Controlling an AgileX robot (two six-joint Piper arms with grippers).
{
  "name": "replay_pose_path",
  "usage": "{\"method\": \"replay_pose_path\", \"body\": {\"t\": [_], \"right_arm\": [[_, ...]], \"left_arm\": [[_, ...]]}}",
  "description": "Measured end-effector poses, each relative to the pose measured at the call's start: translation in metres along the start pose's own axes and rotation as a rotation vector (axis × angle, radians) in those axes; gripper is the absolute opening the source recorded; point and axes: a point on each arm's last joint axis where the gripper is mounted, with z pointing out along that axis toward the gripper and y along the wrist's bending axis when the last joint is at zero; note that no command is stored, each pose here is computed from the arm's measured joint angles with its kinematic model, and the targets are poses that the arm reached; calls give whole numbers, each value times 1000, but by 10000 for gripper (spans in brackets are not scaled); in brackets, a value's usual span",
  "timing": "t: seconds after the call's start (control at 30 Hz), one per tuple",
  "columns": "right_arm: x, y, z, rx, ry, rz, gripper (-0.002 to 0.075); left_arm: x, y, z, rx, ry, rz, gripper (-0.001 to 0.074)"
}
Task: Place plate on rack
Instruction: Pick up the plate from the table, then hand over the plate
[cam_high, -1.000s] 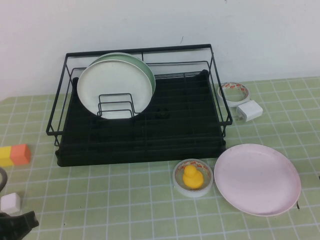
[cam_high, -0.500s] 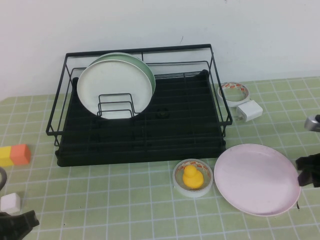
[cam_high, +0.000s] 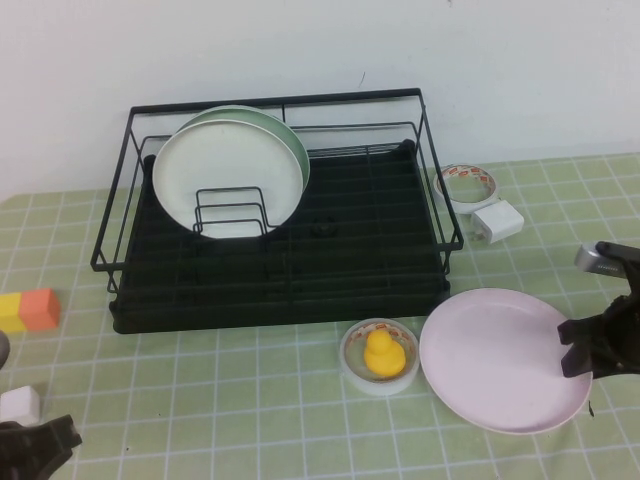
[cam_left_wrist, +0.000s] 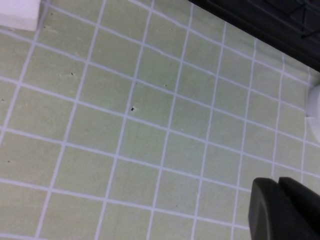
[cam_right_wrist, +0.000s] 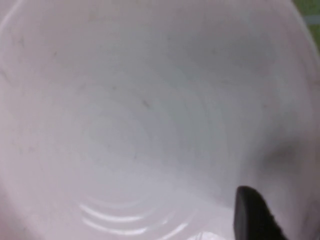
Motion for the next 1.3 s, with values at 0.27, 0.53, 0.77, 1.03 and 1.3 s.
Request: {"method": "replay_pose_path", "body": {"t": [0.27,0.53,0.77,1.03,1.3], "right_arm": [[-2,6,3,-38,35,-6,17],[-8,31,-37,-123,35,-111,12],[-1,91,-99,-191,-84,-337,11],[30,194,-111,-331,-179,-583,11],[55,250,-104,-436,-250,-717,11]], "left_arm": [[-2,-3,0,37,-19,-44,-3],[0,-20,-2,217,19,-200,-1],[0,-36,-8,409,26,-152,209],[-7,-46,-4,521,-19,-47,566],[-10,-43,25,463,50,24,494]]}}
